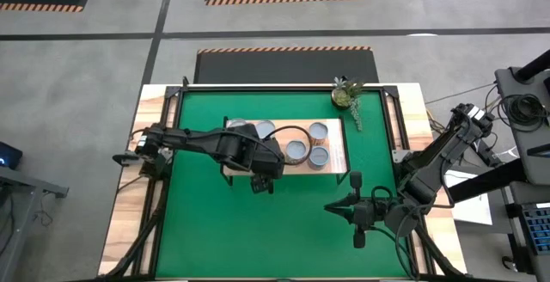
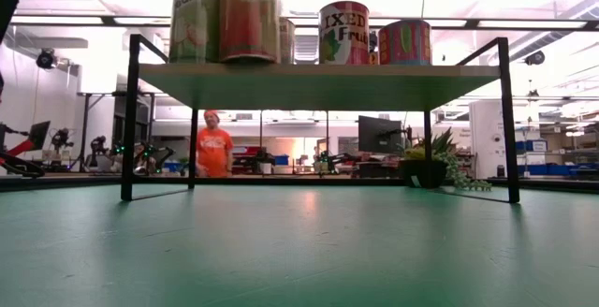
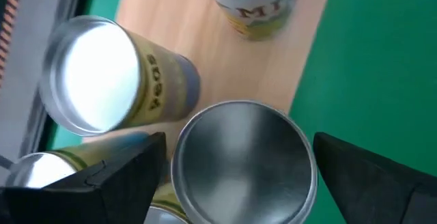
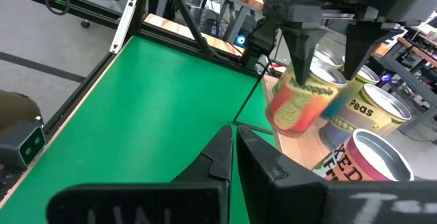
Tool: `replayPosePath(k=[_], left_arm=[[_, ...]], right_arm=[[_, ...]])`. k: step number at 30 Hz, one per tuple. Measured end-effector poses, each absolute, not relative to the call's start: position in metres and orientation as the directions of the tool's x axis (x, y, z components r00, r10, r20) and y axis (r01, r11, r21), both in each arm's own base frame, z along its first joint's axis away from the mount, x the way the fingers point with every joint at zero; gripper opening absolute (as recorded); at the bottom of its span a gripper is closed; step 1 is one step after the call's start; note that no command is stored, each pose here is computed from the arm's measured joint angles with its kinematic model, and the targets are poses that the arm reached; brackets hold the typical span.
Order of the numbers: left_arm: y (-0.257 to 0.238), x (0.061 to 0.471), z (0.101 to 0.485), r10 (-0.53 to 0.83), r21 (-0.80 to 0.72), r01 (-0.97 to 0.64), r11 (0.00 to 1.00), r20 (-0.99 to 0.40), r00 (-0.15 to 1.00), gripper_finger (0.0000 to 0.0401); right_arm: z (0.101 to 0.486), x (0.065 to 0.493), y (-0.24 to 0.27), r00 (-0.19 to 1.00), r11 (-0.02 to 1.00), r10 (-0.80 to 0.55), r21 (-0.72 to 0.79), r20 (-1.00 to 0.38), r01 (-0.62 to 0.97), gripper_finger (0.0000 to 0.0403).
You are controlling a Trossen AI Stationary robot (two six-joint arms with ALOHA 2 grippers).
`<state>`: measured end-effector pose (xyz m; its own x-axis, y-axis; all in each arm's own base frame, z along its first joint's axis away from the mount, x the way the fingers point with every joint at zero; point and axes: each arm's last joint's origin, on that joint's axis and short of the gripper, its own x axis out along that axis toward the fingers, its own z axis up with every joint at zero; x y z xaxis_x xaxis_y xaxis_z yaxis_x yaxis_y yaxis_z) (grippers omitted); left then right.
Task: Pick and place cans onto a shelf
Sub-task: Put the canned pineapple on the shelf
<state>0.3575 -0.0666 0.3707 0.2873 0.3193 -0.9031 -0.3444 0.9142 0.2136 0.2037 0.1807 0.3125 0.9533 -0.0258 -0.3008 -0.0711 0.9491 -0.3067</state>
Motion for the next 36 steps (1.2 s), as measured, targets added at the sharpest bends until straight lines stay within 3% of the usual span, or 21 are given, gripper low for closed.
replayPosePath(k=[11, 17, 21, 24, 29, 36], left_arm=[[-0.067, 0.357, 0.386, 0.327, 0.209, -0.331, 0.92, -0.875, 0.356, 0.0353], [-0.091, 0.352, 0.414, 0.28, 0.145, -0.286, 0.947, -0.808, 0.518, 0.0353], [-0.127, 0.345, 0.421, 0.336, 0.248, -0.227, 0.942, -0.713, 0.615, 0.0353], [-0.153, 0.333, 0.418, 0.424, 0.369, -0.226, 0.901, -0.645, 0.636, 0.0349], [-0.192, 0.315, 0.405, 0.475, 0.446, -0.233, 0.864, -0.573, 0.667, 0.033], [-0.225, 0.3, 0.365, 0.477, 0.514, -0.149, 0.845, -0.597, 0.645, 0.0279]], right_arm=[[0.312, 0.204, 0.181, 0.952, 0.948, -0.027, -0.31, -0.304, -0.072, 0.0009], [0.312, 0.204, 0.181, 0.952, 0.948, -0.027, -0.311, -0.306, -0.073, 0.0009], [0.312, 0.204, 0.181, 0.952, 0.948, -0.027, -0.311, -0.305, -0.073, 0.0009], [0.312, 0.204, 0.18, 0.952, 0.948, -0.028, -0.311, -0.305, -0.072, 0.0009], [0.312, 0.204, 0.18, 0.953, 0.954, -0.04, -0.295, -0.301, -0.054, 0.0009], [0.314, 0.215, 0.168, 0.951, 0.975, -0.092, -0.219, -0.295, 0.027, 0.0009]])
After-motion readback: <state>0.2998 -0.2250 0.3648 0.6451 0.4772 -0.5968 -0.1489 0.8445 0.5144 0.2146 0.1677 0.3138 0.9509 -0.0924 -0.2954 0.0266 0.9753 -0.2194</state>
